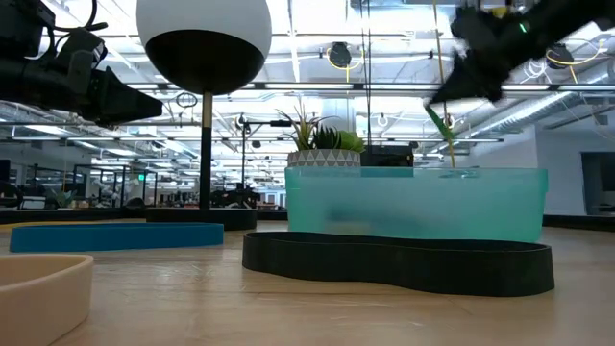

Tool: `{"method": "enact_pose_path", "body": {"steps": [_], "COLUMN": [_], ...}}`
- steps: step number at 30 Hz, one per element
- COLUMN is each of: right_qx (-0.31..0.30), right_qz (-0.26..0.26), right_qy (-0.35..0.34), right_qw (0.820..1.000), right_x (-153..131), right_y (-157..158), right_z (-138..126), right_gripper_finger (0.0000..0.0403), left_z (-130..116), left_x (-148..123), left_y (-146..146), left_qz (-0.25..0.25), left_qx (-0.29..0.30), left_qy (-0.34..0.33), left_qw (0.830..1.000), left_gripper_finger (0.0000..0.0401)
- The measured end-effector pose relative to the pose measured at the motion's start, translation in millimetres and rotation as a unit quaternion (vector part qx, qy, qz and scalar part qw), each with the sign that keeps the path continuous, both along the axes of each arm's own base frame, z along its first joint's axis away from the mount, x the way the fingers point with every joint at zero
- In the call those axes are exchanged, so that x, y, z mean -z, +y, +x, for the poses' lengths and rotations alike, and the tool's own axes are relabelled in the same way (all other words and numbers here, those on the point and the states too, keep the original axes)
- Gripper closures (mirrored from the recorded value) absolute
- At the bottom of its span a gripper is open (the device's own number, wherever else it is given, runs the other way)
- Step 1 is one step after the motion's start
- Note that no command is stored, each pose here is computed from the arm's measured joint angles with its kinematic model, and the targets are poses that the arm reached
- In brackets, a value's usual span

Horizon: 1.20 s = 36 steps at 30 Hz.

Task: Pick and place rubber bands into bin
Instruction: Put the top green rubber band into the blue bin

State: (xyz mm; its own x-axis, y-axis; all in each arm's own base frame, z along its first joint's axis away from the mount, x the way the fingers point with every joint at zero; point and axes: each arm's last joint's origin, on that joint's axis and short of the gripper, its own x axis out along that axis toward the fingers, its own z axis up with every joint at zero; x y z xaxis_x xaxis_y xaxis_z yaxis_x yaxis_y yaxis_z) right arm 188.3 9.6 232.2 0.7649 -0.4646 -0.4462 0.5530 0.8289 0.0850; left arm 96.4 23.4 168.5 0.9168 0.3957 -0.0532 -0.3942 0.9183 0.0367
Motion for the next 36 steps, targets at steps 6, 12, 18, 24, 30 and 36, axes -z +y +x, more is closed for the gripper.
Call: {"method": "enact_pose_path", "body": {"steps": [6,12,18,24,30,36], "right_qx": [-0.091,-0.158,-0.171,-0.151,-0.179,-0.211], "right_qz": [-0.124,-0.162,-0.149,-0.093,-0.039,0.036], "right_qy": [-0.128,-0.153,-0.073,0.046,0.139,0.228], "right_qw": [0.98,0.962,0.971,0.983,0.973,0.95], "right_x": [-34.7,-37.2,-15.3,-7.9,-10.0,22.1], "right_y": [5.0,8.9,7.7,1.0,1.1,2.2], "right_z": [18.3,29.7,36.8,47.6,69.0,82.3], "right_gripper_finger": [0.0403,0.0403,0.0403,0.0403,0.0403,0.0403], "left_z": [0.0,0.0,0.0,0.0,0.0,0.0], "left_x": [-0.1,0.0,0.0,0.0,0.0,0.0], "left_y": [0.0,0.0,0.0,0.0,0.0,0.0], "left_qz": [0.0,0.0,0.0,-0.001,-0.001,-0.001], "left_qx": [0.0,0.0,0.0,0.0,0.0,0.0], "left_qy": [0.0,0.0,0.0,0.0,-0.001,0.0], "left_qw": [1.0,1.0,1.0,1.0,1.0,1.0], "left_gripper_finger": [0.0215,0.0215,0.0215,0.0215,0.0215,0.0215]}}
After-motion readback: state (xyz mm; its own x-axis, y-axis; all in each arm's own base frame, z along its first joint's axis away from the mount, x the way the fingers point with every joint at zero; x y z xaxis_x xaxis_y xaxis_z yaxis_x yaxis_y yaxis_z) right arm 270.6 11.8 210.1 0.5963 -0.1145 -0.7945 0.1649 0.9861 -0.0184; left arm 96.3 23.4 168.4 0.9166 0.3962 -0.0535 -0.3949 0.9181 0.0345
